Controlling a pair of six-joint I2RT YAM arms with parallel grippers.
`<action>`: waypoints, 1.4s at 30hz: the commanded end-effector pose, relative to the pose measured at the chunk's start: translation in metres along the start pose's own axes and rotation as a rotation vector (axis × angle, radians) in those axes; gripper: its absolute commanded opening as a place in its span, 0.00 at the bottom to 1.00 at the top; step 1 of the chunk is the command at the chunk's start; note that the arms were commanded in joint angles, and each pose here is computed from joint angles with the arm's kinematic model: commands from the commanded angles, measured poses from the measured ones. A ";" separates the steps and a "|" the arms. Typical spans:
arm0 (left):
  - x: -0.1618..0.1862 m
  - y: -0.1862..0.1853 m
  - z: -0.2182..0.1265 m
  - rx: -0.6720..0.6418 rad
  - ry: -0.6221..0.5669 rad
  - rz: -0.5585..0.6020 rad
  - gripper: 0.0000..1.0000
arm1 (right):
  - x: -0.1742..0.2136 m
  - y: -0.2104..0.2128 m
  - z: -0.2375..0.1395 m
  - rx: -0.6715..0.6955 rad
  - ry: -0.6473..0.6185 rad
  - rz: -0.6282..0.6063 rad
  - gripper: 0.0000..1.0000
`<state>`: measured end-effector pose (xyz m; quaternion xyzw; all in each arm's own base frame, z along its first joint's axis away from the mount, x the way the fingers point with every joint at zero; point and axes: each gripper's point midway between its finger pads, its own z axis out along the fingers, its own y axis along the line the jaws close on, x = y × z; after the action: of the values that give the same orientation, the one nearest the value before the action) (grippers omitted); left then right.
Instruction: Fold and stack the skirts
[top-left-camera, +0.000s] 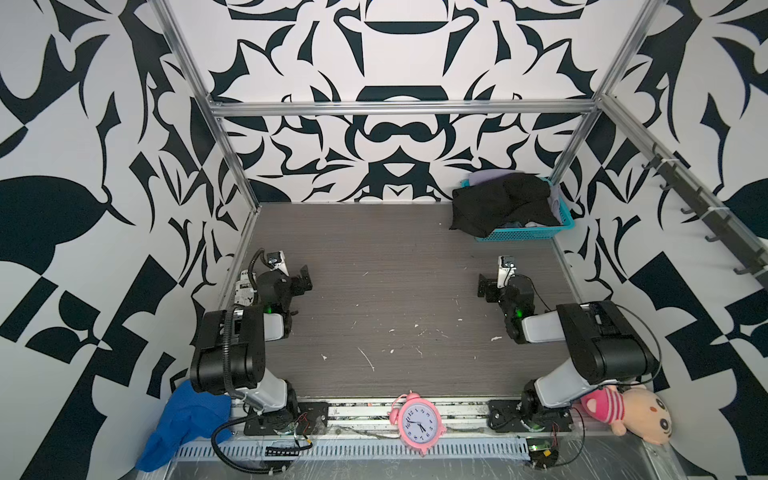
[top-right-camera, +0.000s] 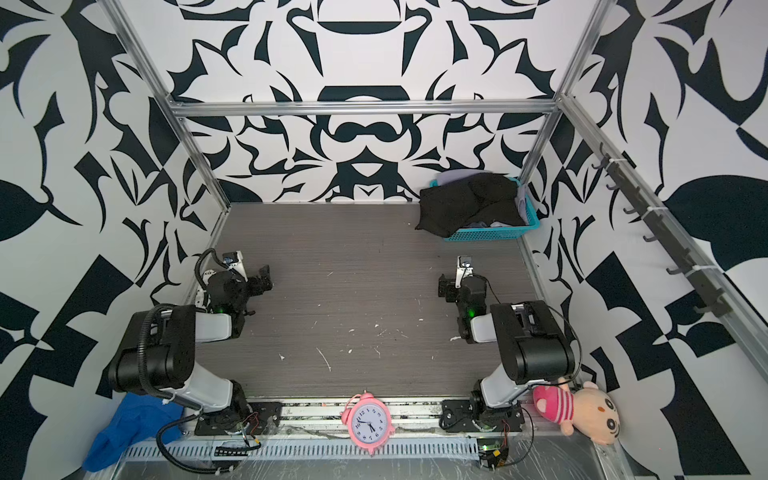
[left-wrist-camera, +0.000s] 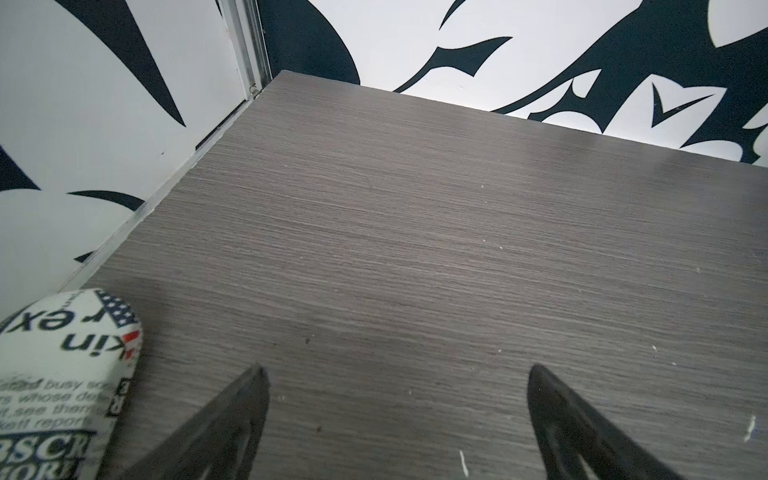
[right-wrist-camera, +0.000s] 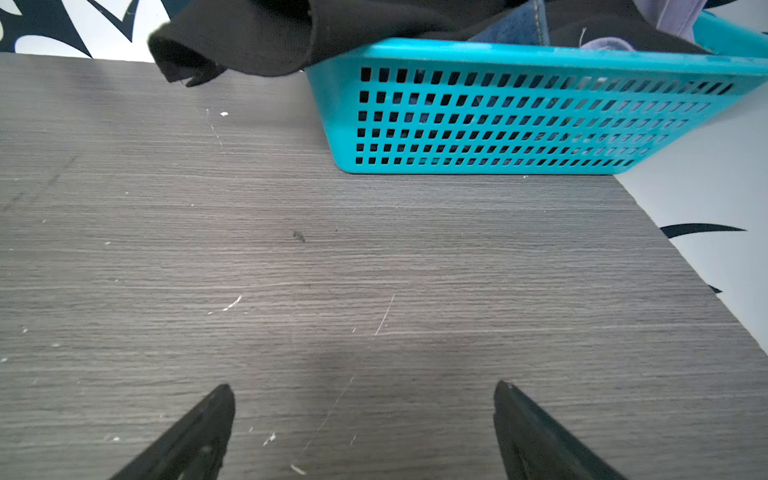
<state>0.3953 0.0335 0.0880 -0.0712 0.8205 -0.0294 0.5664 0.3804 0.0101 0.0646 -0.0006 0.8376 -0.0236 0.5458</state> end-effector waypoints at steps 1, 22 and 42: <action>0.001 -0.001 -0.001 0.006 0.003 -0.012 0.99 | -0.018 0.000 0.001 -0.006 -0.052 0.011 1.00; 0.001 -0.001 0.000 0.008 0.008 -0.010 0.99 | -0.018 0.002 0.001 -0.013 -0.051 0.009 1.00; -0.205 -0.177 -0.071 0.333 -0.184 0.097 1.00 | -0.183 0.003 -0.068 -0.067 -0.163 0.361 0.90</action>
<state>0.4113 -0.0584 0.3212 0.0018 0.7193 -0.0945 0.6882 0.3759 -0.0111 0.2514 0.1486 0.7365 0.0286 0.6593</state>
